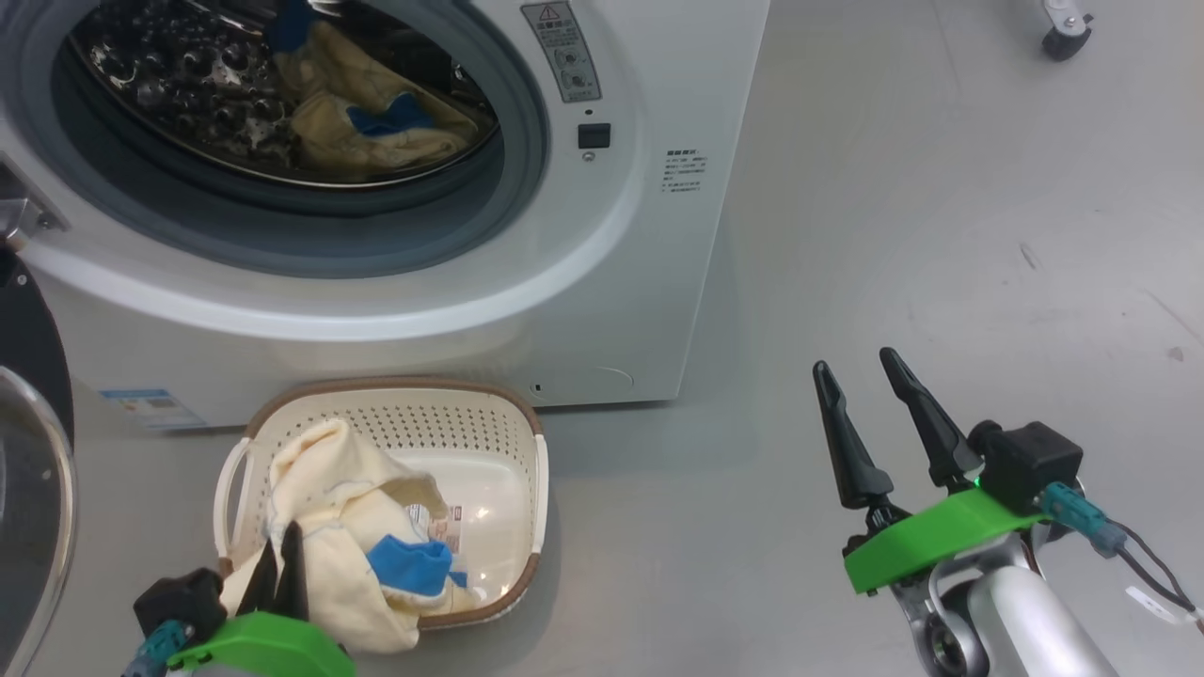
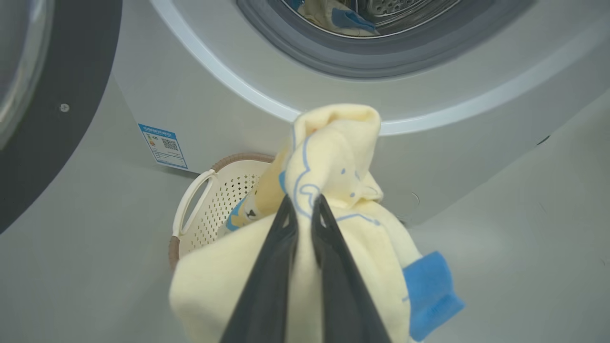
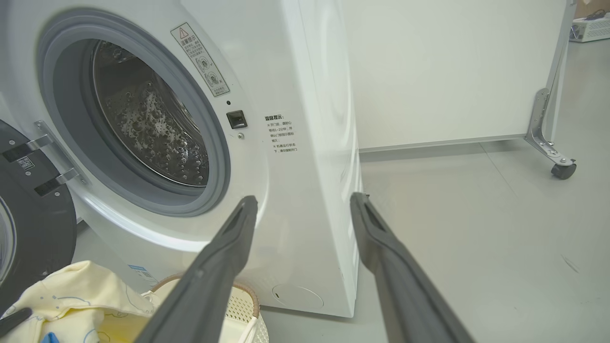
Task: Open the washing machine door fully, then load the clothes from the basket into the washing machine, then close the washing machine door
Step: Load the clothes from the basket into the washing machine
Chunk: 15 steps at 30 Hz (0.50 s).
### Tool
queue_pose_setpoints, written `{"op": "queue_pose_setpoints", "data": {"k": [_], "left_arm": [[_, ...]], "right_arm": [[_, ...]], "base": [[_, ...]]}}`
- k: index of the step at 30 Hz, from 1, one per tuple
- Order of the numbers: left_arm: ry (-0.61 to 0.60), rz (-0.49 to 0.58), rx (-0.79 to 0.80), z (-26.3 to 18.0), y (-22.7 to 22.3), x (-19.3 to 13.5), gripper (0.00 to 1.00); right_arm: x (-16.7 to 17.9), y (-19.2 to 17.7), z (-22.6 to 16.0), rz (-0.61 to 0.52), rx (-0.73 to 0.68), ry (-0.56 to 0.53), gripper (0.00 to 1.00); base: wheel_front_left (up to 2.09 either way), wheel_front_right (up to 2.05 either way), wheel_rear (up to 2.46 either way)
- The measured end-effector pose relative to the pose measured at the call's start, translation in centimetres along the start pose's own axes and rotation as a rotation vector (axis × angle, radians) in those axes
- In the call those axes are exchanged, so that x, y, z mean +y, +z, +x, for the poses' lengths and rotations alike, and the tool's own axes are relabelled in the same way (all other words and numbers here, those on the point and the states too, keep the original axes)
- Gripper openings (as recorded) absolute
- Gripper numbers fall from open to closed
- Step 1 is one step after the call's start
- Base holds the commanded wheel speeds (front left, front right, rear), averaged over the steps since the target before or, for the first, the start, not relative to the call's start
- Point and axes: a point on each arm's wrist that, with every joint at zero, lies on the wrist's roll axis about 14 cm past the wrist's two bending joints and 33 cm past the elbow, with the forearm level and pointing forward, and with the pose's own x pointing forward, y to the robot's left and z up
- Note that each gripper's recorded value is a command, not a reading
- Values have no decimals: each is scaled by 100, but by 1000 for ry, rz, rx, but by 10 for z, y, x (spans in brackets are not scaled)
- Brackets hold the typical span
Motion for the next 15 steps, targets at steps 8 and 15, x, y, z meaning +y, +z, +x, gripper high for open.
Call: {"op": "queue_pose_setpoints", "data": {"k": [8,15], "left_arm": [[-9,-4,-82,-16,19,-6,0],[-23,-2,-135,-24,31,-12,0]], "right_arm": [[3,9,-9,-11,-24,1,100],[4,12,-13,-14,-32,0,100]], "base": [[0,0,0],[0,0,0]]}}
